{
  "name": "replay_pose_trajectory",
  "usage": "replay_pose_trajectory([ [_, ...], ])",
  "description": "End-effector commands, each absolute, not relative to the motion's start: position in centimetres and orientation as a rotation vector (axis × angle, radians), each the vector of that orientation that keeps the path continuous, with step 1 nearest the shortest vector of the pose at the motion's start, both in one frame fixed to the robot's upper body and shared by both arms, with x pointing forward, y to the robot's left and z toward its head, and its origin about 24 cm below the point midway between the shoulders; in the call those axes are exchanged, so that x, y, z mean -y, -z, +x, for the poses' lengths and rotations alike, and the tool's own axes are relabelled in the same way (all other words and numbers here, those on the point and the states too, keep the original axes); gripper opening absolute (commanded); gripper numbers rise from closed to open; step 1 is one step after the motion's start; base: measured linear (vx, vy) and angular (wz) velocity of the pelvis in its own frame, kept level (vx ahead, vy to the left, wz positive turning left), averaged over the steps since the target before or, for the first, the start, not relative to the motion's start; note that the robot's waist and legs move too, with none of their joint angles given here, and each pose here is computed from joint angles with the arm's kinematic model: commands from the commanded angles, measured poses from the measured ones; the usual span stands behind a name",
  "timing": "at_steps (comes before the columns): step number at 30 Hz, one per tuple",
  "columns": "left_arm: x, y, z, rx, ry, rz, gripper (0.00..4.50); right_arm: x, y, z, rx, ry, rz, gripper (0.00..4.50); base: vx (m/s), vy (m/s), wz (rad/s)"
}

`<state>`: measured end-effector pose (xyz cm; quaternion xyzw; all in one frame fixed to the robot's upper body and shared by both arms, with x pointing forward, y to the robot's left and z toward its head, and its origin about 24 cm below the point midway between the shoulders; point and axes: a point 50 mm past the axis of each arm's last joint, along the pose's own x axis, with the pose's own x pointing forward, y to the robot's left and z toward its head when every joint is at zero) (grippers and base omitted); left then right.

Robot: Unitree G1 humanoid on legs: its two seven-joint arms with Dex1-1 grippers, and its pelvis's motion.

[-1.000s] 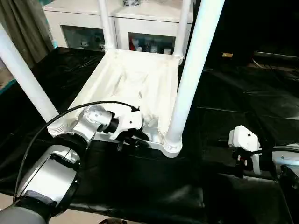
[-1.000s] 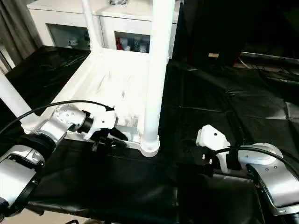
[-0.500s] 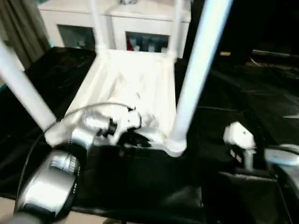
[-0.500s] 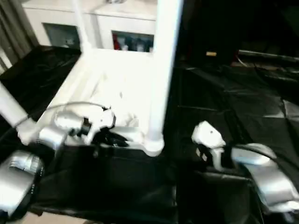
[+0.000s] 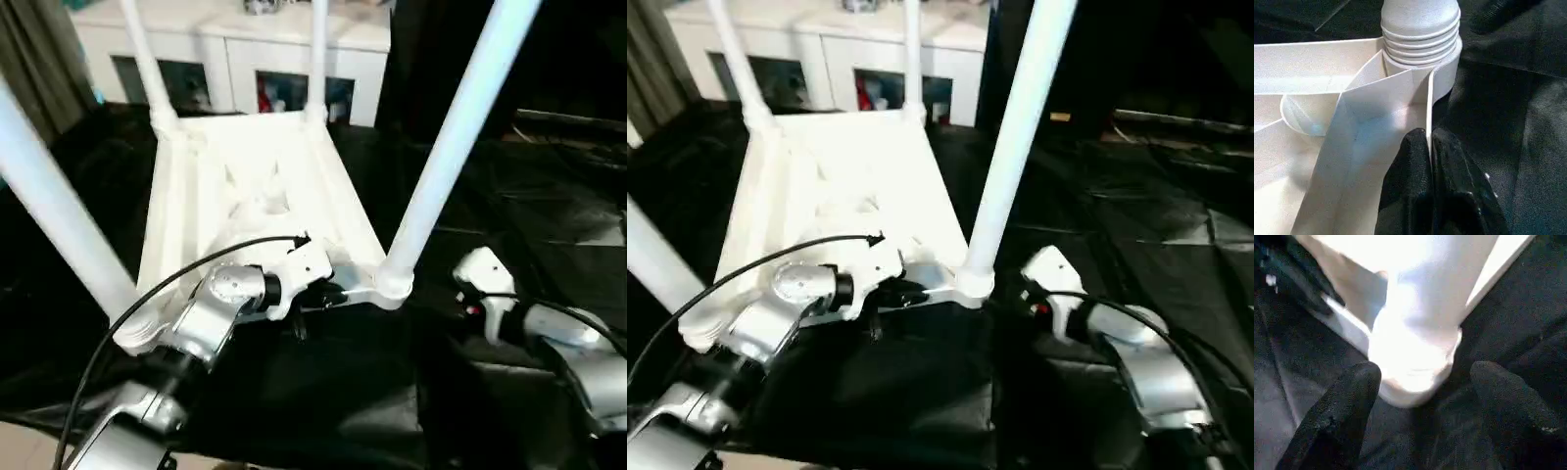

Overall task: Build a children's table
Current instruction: Rotate leg to tighten

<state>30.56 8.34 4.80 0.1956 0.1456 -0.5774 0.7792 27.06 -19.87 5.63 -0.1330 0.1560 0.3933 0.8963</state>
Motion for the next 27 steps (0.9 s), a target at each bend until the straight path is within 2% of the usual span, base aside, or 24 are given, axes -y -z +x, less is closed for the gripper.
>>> replay_pose_trajectory([
  [1, -8.5, -4.7, 29.7, -0.298, 1.303, 0.375, 0.09, 20.1, -5.8, 27.0, -0.304, -0.809, -0.277, 3.34, 0.000, 0.000, 0.00],
  [6, -9.1, -4.5, 29.3, -0.351, 1.334, 0.434, 0.09, 20.1, -5.9, 27.0, -0.290, -0.803, -0.277, 3.34, 0.000, 0.000, 0.00],
  [12, -9.6, -4.1, 29.8, -0.403, 1.333, 0.484, 0.09, 19.9, -6.0, 27.5, -0.275, -0.814, -0.270, 3.34, 0.000, 0.000, 0.00],
  [15, -9.9, -4.1, 29.7, -0.436, 1.362, 0.519, 0.09, 19.3, -5.9, 27.7, -0.260, -0.847, -0.235, 3.34, 0.000, 0.000, 0.00],
  [16, -9.9, -4.0, 29.8, -0.446, 1.367, 0.520, 0.04, 18.9, -5.9, 28.1, -0.249, -0.861, -0.180, 3.51, 0.000, 0.000, 0.00],
  [19, -10.0, -4.0, 29.9, -0.456, 1.372, 0.532, 0.00, 18.3, -5.8, 28.5, -0.250, -0.889, -0.151, 3.62, 0.000, 0.000, 0.00],
  [22, -10.0, -4.0, 30.0, -0.461, 1.376, 0.527, 0.00, 18.0, -5.7, 28.5, -0.251, -0.914, -0.147, 3.81, 0.000, 0.000, 0.00],
  [23, -10.0, -4.0, 30.0, -0.461, 1.376, 0.527, 0.00, 18.0, -5.7, 28.5, -0.251, -0.914, -0.147, 4.00, 0.000, 0.000, 0.00],
  [27, -9.8, -4.1, 30.2, -0.453, 1.371, 0.521, 0.00, 17.6, -5.5, 28.7, -0.260, -0.929, -0.193, 4.00, 0.000, 0.000, 0.00],
])
